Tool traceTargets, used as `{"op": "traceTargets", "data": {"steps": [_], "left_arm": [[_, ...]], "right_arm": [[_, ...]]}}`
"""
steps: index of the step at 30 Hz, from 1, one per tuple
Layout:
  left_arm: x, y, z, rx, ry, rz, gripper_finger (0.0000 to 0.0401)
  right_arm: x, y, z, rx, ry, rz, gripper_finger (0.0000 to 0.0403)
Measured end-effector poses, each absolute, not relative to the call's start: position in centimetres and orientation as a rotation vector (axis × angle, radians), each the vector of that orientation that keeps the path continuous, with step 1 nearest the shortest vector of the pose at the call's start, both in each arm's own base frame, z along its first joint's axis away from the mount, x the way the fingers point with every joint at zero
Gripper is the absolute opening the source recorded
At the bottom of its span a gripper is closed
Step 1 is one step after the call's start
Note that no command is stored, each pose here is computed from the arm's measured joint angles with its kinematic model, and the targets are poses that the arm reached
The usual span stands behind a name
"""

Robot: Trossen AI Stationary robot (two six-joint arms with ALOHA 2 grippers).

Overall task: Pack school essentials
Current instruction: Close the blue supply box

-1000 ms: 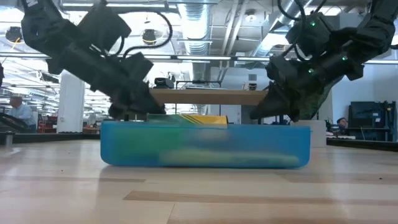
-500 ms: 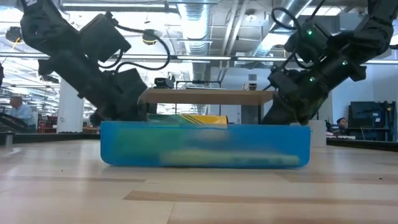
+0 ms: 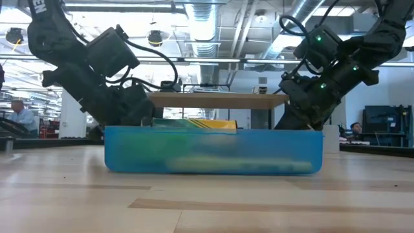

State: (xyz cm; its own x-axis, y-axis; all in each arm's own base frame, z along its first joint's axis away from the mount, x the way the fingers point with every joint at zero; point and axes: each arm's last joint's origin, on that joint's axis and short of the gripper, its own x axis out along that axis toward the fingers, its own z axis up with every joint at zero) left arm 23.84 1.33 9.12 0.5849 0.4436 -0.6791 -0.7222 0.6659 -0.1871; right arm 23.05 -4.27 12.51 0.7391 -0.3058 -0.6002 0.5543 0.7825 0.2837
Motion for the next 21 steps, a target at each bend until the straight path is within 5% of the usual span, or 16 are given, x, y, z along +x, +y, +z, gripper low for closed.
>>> {"op": "traceTargets", "data": {"steps": [21], "left_arm": [[24.0,1.3,9.1,-0.490,0.641,0.679,0.0000]], "right_arm": [[27.4,-4.5,9.2,0.510,0.695,-0.433,0.0006]]}}
